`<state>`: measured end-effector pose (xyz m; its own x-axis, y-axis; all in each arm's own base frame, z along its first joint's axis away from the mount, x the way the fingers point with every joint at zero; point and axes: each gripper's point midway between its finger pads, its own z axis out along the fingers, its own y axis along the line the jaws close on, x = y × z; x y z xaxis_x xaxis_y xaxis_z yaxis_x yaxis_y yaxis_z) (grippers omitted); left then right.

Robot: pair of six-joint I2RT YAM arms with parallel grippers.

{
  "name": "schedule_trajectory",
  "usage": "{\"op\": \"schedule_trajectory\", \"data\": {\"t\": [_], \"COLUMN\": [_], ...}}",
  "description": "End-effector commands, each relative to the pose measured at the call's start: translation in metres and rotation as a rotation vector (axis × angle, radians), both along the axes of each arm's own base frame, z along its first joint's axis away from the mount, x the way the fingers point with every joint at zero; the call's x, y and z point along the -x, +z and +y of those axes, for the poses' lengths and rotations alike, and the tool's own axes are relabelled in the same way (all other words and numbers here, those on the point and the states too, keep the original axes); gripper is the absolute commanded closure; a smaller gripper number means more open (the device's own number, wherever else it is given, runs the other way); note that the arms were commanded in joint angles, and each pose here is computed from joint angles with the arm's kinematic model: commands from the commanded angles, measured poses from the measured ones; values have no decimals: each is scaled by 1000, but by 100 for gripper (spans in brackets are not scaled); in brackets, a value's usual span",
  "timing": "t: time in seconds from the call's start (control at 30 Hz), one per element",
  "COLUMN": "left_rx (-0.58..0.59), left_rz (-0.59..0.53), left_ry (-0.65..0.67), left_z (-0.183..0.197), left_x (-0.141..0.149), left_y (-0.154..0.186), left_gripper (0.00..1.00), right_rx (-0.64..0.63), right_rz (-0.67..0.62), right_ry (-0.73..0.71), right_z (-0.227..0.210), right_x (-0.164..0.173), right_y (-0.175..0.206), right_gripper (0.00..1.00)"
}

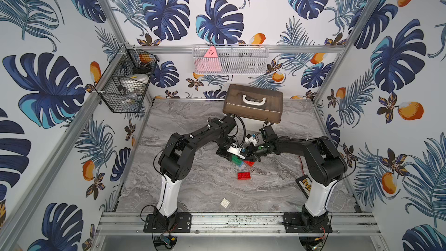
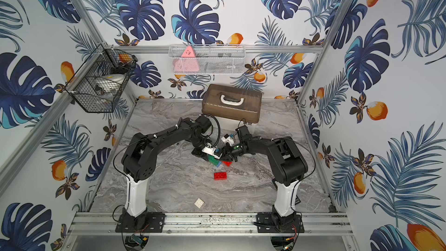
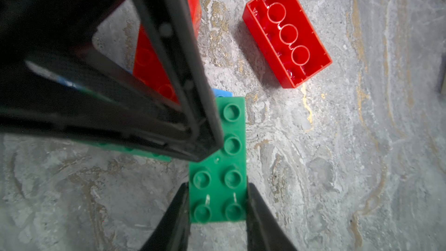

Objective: Assemble a small pinwheel with lego
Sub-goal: Assemble the lego brick with the lego brick.

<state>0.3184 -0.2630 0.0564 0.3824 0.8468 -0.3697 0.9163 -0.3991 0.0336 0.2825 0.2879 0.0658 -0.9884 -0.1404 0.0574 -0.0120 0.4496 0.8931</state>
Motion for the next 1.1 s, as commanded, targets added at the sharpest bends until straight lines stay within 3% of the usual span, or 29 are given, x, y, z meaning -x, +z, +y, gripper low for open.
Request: {"op": "schedule_trajectory", "data": {"t": [0.0, 0.37, 1.07], "left_rx": [-4, -12, 3], "left_rz": [8, 9, -92], "left_ry": [-27, -14, 61], "left_z": [1, -2, -6], "left_x": [2, -7, -37], "left_y": [-1, -5, -1], "left_gripper": [100, 100, 99], "right_rx": [18, 71, 175], "right_rz": [17, 12, 12], "right_ry": [13, 13, 52], "right_z": [-2, -6, -18], "right_x": [4, 2, 9], "right_y": [-7, -18, -39], "right_gripper": [84, 84, 86]}}
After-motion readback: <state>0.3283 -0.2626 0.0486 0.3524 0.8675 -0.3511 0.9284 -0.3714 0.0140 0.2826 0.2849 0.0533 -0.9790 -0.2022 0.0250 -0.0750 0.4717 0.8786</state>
